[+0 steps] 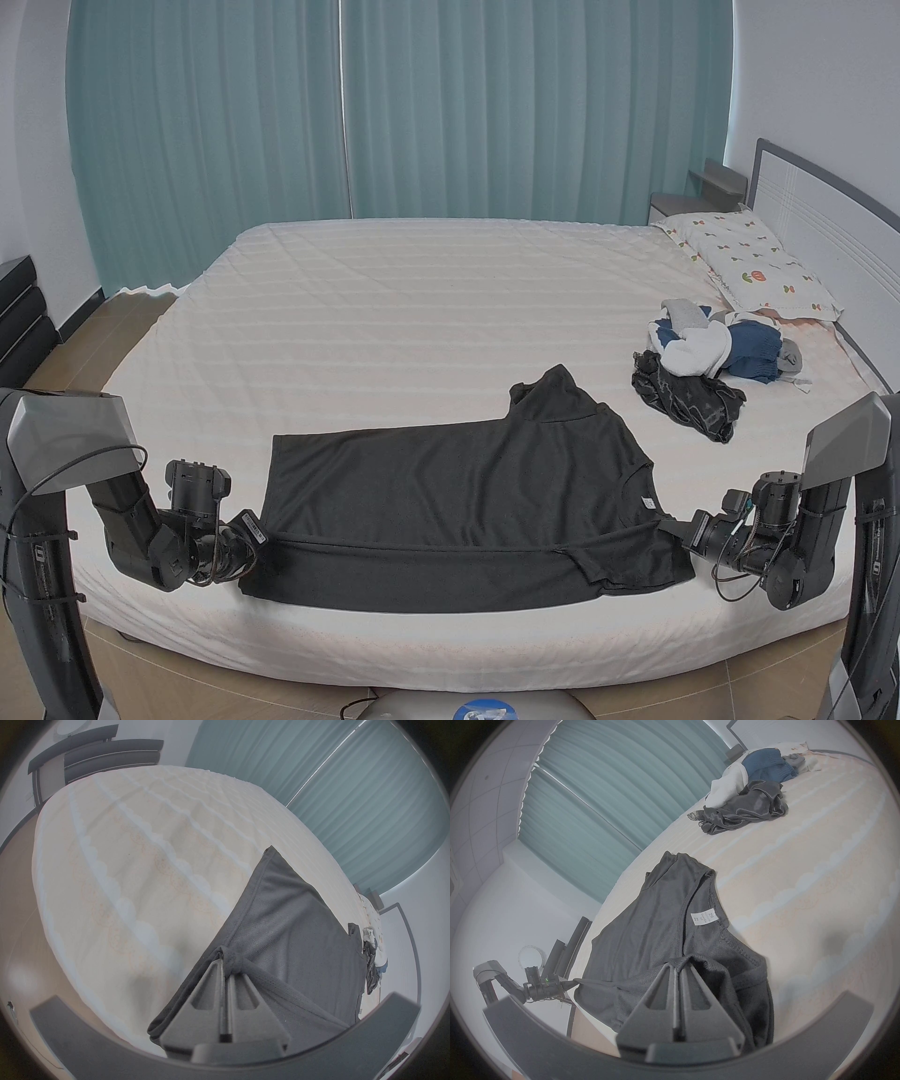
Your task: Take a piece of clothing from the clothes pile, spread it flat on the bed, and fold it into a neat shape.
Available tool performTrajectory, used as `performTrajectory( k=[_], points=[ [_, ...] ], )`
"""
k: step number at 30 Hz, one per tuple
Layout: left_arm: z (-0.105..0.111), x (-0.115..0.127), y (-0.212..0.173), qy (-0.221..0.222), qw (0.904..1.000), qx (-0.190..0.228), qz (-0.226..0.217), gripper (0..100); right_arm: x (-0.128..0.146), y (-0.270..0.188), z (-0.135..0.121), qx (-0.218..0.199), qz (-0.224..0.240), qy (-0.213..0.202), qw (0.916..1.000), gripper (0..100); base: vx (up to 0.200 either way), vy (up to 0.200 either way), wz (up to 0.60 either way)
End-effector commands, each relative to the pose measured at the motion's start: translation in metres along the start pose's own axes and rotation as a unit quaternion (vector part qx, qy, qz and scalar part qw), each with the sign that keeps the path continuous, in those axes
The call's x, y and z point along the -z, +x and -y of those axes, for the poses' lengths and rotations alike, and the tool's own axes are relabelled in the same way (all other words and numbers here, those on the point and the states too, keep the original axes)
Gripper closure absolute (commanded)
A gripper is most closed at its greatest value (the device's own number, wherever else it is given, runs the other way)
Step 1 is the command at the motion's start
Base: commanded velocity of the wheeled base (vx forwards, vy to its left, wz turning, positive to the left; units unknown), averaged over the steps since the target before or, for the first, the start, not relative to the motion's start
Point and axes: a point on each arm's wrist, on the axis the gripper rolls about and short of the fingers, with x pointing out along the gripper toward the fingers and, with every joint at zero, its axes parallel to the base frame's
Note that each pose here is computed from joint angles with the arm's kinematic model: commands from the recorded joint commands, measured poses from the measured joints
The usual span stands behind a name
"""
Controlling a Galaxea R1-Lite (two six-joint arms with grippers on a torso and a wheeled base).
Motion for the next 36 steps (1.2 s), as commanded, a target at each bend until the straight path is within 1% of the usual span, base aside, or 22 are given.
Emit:
performTrajectory(
  k=[1, 12, 13, 15, 23, 28, 33, 36],
  points=[
    [0.000, 0.001, 0.003, 0.001, 1.0000, -0.004, 0.002, 100, -0.001, 0.002, 0.000, -0.004, 0.005, 0.004, 1.0000, 100, 0.000, 0.000, 0.00],
    [0.002, 0.006, 0.007, 0.008, 0.9998, -0.016, 0.005, 100, 0.004, 0.007, 0.003, -0.001, -0.003, 0.007, 1.0000, 100, 0.000, 0.000, 0.00],
    [0.002, 0.006, 0.008, 0.009, 0.9998, -0.017, 0.007, 0, 0.004, 0.007, 0.004, -0.001, -0.003, 0.007, 1.0000, 0, 0.000, 0.000, 0.00],
    [0.003, 0.009, 0.010, 0.012, 0.9997, -0.021, 0.006, 0, 0.004, 0.007, 0.004, -0.001, -0.003, 0.006, 1.0000, 0, 0.000, 0.000, 0.00],
    [0.004, 0.008, 0.012, 0.010, 0.9994, -0.027, 0.018, 0, 0.003, 0.003, 0.003, 0.001, -0.002, 0.008, 1.0000, 0, 0.000, 0.000, 0.00],
    [0.003, 0.004, 0.009, -0.010, 0.9994, -0.026, 0.023, 0, -0.004, -0.006, 0.000, 0.003, 0.011, 0.011, 0.9999, 0, 0.000, 0.000, 0.00],
    [0.001, -0.010, -0.006, -0.032, 0.9987, -0.013, 0.038, 0, -0.012, -0.020, -0.003, 0.008, 0.026, 0.012, 0.9996, 0, 0.000, 0.000, 0.00],
    [-0.001, -0.015, -0.009, -0.040, 0.9984, -0.008, 0.039, 0, -0.017, -0.026, -0.005, 0.008, 0.036, 0.012, 0.9992, 0, 0.000, 0.000, 0.00]
  ],
)
